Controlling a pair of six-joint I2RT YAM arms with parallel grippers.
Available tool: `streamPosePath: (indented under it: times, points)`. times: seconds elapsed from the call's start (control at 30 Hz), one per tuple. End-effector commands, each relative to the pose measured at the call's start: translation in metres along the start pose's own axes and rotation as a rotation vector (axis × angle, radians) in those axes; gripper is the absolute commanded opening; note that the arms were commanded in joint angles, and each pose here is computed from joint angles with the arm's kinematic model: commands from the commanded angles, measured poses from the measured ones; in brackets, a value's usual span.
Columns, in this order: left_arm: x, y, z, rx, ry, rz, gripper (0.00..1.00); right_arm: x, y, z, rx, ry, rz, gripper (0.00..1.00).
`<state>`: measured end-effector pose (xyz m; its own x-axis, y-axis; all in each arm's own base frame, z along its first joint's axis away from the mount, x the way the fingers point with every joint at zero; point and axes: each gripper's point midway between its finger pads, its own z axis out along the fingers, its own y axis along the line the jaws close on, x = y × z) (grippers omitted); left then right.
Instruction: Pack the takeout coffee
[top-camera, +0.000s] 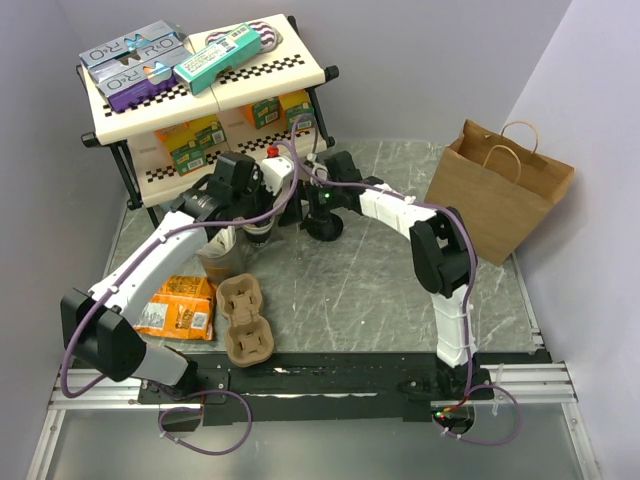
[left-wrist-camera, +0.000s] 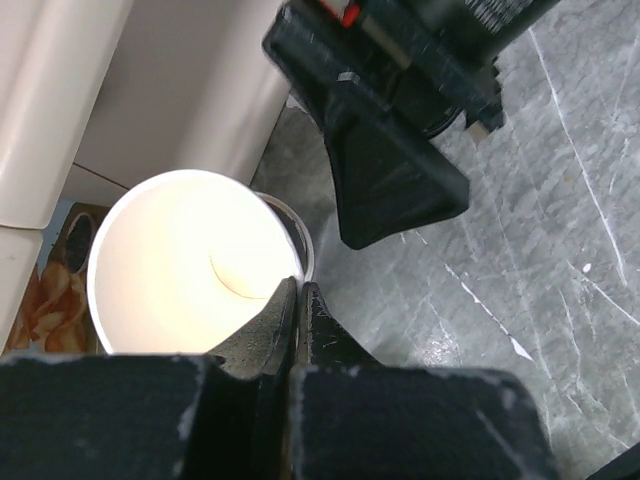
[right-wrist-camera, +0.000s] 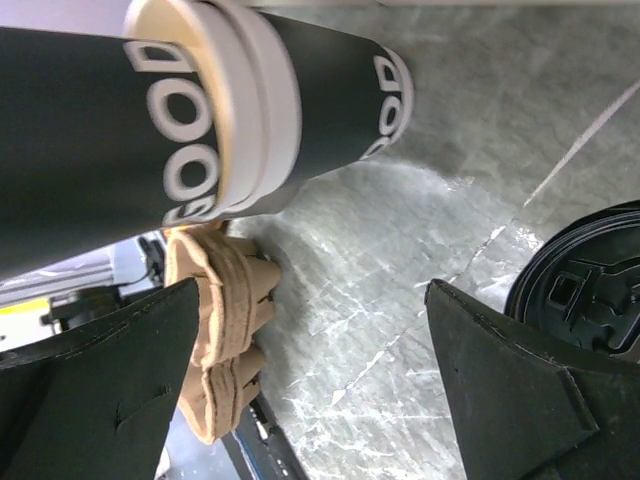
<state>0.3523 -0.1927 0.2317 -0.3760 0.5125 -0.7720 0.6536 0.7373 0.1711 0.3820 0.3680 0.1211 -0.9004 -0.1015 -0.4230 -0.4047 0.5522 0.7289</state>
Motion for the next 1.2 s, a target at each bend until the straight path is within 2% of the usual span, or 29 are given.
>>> streamPosePath:
  times: [0.0,0.13,0.3,0.4,0.43,0.67,0.93,1.07,1.17]
  points:
    - [-0.027,0.012,-0.022,-0.055,-0.081,0.028,0.01,-0.041,0.060,-0.048,-0.122,-0.123,-0.127,1.00]
    - [-0.057,0.022,-0.041,-0.099,-0.145,0.025,0.01,-0.046,0.059,-0.073,-0.120,-0.164,-0.145,1.00]
    - [-0.072,0.022,-0.055,-0.096,-0.182,0.045,0.01,-0.054,0.046,-0.102,-0.086,-0.220,-0.129,1.00]
    - [-0.070,-0.002,-0.060,0.033,-0.192,0.099,0.01,-0.056,0.046,-0.119,-0.071,-0.237,-0.143,1.00]
    - [-0.068,-0.021,-0.060,0.124,-0.199,0.124,0.01,-0.056,0.046,-0.125,-0.069,-0.244,-0.157,1.00]
    - [-0.038,-0.108,-0.063,0.485,-0.168,0.336,0.01,-0.055,0.021,-0.187,0.031,-0.322,-0.150,1.00]
    - [-0.031,-0.146,-0.005,0.585,-0.141,0.506,0.01,-0.028,-0.027,-0.259,0.241,-0.428,-0.147,1.00]
    - [-0.011,-0.181,0.027,0.648,-0.026,0.577,0.01,-0.015,-0.023,-0.279,0.296,-0.472,-0.190,1.00]
    - [-0.013,-0.199,0.036,0.661,-0.031,0.595,0.01,-0.010,-0.020,-0.293,0.346,-0.516,-0.225,1.00]
